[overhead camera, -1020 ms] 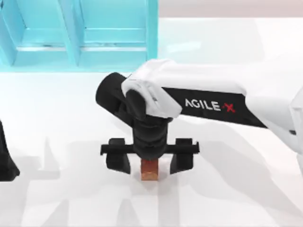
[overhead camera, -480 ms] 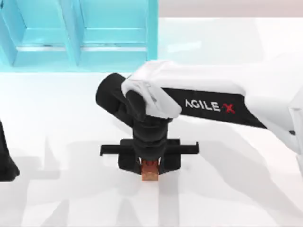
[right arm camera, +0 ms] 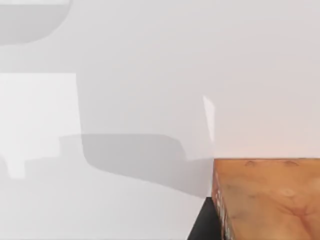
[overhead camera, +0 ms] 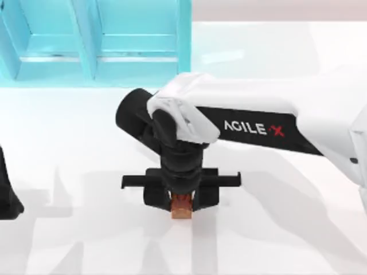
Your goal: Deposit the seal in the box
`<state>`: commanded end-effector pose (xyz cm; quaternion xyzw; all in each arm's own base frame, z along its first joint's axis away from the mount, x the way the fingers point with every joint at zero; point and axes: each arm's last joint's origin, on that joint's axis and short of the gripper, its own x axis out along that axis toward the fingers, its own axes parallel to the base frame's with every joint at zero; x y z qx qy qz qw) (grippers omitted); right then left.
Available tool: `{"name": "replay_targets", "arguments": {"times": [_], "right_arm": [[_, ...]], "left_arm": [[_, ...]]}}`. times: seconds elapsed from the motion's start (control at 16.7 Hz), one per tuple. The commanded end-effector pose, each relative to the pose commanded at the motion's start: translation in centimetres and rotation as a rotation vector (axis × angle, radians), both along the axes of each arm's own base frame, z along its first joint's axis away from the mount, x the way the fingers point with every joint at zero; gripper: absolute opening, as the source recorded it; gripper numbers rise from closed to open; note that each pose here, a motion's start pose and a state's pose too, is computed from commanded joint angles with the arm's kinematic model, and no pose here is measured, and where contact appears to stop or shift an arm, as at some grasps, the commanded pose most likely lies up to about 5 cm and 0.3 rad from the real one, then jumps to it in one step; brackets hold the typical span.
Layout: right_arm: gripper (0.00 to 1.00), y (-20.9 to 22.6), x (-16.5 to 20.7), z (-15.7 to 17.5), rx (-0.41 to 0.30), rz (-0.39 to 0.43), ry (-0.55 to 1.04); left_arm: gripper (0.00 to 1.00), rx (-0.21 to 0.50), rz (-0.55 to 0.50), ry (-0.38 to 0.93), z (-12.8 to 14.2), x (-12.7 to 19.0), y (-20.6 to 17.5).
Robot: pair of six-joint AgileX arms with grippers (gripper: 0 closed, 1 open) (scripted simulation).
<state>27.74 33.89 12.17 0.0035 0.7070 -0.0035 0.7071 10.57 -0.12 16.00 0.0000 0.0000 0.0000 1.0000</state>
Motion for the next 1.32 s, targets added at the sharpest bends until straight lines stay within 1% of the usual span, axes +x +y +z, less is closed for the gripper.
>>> {"name": "replay_targets", "arguments": {"times": [0.12, 0.24, 0.72, 0.84, 1.08, 1.2, 1.32], "right_arm": [[0.0, 0.0, 0.1, 0.1, 0.0, -0.002, -0.001], [0.0, 0.2, 0.0, 1.0, -0.002, 0.009, -0.001], [0.0, 0.0, 0.1, 9.5, -0.001, -0.002, 0.001], [0.0, -0.1, 0.1, 10.1, 0.001, -0.003, -0.001], [0.0, 0.0, 0.0, 9.8, -0.001, 0.0, 0.001], [0.0, -0.9, 0.9, 10.0, -0.001, 0.002, 0.0], [0.0, -3.3, 2.9, 10.4, 0.001, 0.004, -0.001]], "left_arm": [[1.0, 0.0, 0.0, 0.0, 0.0, 0.0, 0.0], [1.0, 0.0, 0.0, 0.0, 0.0, 0.0, 0.0], [1.0, 0.0, 0.0, 0.0, 0.0, 0.0, 0.0], [1.0, 0.0, 0.0, 0.0, 0.0, 0.0, 0.0], [1.0, 0.0, 0.0, 0.0, 0.0, 0.0, 0.0], [1.0, 0.0, 0.0, 0.0, 0.0, 0.0, 0.0], [1.0, 0.0, 0.0, 0.0, 0.0, 0.0, 0.0]]}}
